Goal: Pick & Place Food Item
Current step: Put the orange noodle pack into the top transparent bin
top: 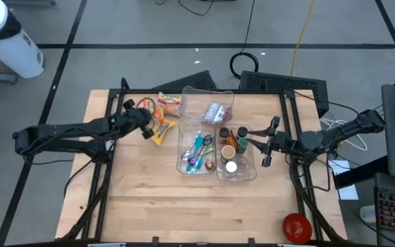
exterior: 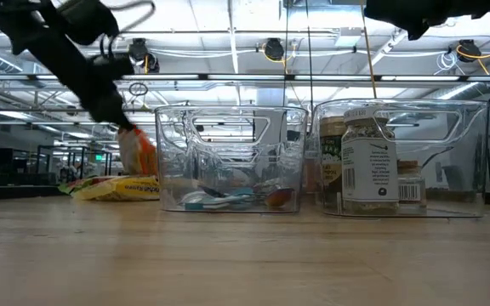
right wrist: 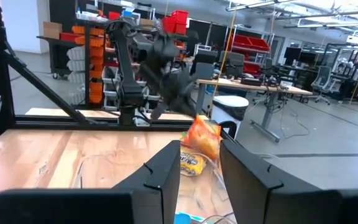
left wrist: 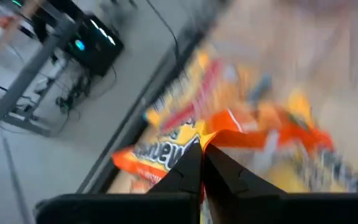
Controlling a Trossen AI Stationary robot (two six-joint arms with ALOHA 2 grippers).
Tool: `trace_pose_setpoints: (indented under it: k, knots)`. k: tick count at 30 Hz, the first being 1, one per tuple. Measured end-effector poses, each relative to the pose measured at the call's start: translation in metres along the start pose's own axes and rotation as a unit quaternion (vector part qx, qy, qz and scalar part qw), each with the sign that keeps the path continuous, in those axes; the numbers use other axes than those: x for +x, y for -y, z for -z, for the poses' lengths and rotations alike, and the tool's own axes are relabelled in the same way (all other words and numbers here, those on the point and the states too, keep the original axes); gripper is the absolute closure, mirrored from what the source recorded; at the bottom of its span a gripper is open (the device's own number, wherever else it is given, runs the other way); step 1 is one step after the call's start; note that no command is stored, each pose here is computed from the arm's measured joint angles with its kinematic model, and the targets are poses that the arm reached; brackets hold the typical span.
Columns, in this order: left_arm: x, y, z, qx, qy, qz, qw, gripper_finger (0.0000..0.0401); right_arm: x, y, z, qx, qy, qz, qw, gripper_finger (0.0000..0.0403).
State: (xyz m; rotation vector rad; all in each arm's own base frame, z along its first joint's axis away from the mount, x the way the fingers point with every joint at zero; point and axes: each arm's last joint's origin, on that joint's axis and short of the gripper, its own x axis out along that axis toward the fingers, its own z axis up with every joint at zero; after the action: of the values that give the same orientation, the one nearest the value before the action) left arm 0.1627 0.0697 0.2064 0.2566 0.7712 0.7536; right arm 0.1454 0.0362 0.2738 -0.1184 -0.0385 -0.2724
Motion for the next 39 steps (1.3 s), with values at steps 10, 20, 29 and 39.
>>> trace_pose_setpoints:
  k: [10,20,29,39]
  knots:
    - [-0.04,-0.018,-0.045,-0.071,0.203,-0.01,0.976,0.0395,0.006,-0.004,0.0,-0.017,0.006,0.001,1.0,0.0298]
    - [-0.035,-0.017,-0.078,-0.116,0.324,-0.028,0.938,0.0397,0.012,-0.009,0.002,-0.033,0.008,0.002,0.999,0.0298]
    - [0.01,-0.003,-0.091,-0.145,0.347,-0.057,0.925,0.0395,0.014,-0.01,0.0,-0.037,0.017,0.004,0.999,0.0298]
    - [0.066,0.011,-0.125,-0.142,0.304,-0.046,0.941,0.0398,0.014,-0.01,0.001,-0.041,0.017,0.004,0.999,0.0298]
